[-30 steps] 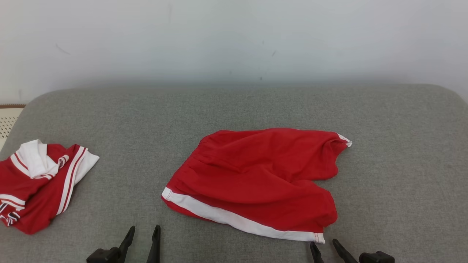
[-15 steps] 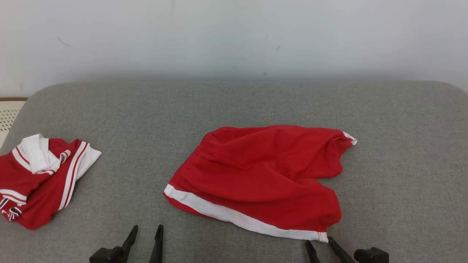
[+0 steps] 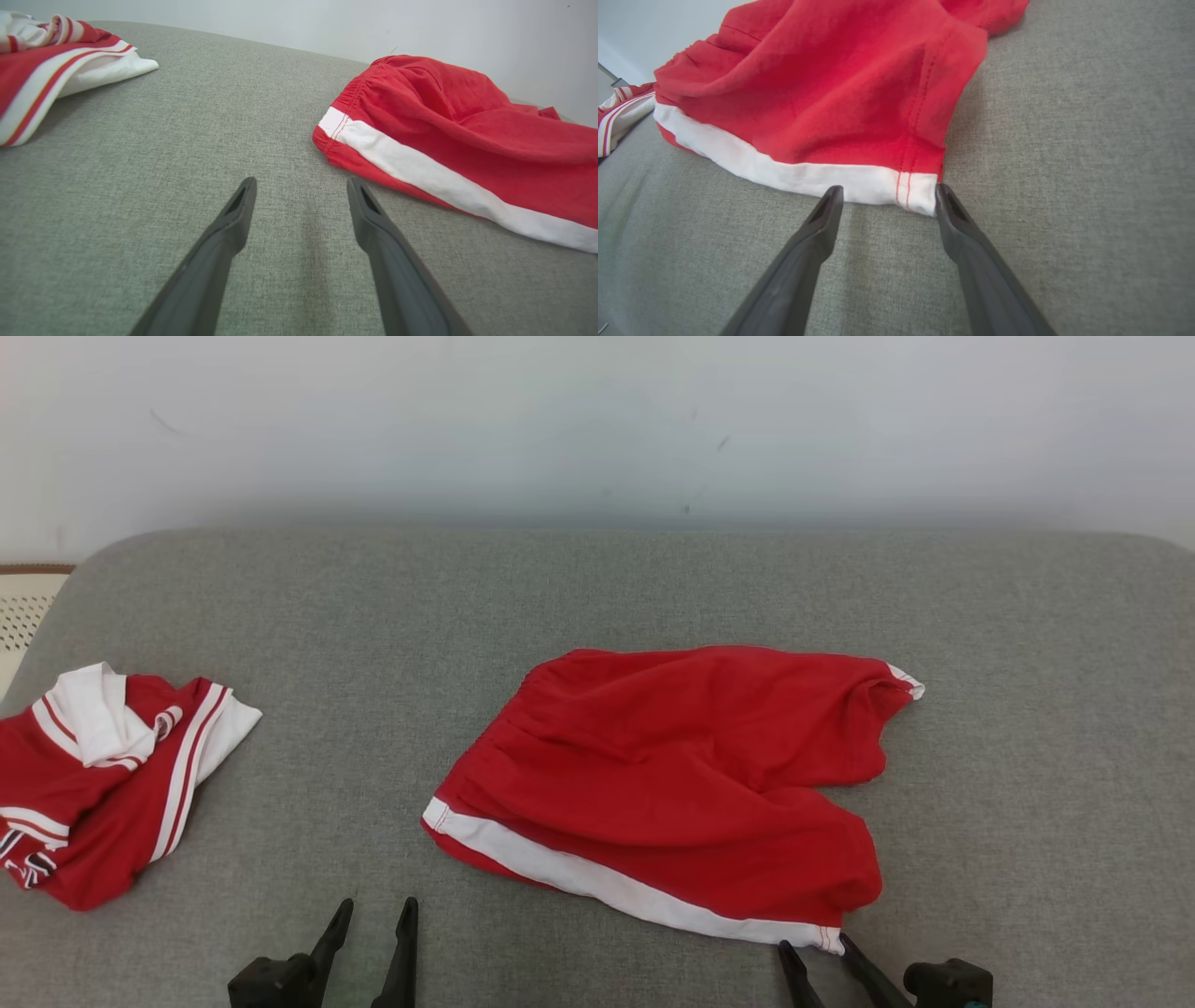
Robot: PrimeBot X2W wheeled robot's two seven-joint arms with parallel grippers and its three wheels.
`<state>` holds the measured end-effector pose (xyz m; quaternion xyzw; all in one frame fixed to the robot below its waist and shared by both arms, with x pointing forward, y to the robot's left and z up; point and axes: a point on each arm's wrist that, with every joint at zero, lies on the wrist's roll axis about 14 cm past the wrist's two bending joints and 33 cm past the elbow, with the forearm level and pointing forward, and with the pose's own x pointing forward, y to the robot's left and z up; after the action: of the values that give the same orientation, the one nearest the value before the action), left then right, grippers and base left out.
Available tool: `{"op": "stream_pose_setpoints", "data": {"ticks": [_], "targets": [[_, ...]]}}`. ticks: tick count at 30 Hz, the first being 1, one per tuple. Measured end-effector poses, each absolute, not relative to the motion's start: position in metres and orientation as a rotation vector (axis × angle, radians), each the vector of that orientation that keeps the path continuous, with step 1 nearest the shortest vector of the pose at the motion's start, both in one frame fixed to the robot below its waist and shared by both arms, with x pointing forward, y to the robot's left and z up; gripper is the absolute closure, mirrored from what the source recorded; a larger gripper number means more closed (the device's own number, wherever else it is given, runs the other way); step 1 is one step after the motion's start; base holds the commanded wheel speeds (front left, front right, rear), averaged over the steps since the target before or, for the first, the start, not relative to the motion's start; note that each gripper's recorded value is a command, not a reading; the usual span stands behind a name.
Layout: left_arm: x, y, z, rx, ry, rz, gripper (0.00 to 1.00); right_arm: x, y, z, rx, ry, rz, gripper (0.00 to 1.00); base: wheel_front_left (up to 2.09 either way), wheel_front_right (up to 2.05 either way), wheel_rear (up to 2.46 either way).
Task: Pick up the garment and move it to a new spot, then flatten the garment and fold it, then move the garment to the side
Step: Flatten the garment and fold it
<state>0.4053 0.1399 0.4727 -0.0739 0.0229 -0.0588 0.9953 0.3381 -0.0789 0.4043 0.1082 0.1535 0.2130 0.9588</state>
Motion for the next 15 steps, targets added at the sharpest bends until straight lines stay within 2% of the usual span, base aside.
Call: {"op": "stream_pose_setpoints", "data": {"ticks": [6, 15], "targets": [[0.408, 0.142, 0.468, -0.149, 0.056, -0.110, 0.00, 0.339, -0.070, 0.403, 0.222, 0.324, 0.470, 0.00, 0.00, 0.00, 0.00], [0.411, 0.141, 0.465, -0.151, 0.066, -0.114, 0.00, 0.338, -0.082, 0.392, 0.239, 0.363, 0.439, 0.00, 0.00, 0.00, 0.00]]}}
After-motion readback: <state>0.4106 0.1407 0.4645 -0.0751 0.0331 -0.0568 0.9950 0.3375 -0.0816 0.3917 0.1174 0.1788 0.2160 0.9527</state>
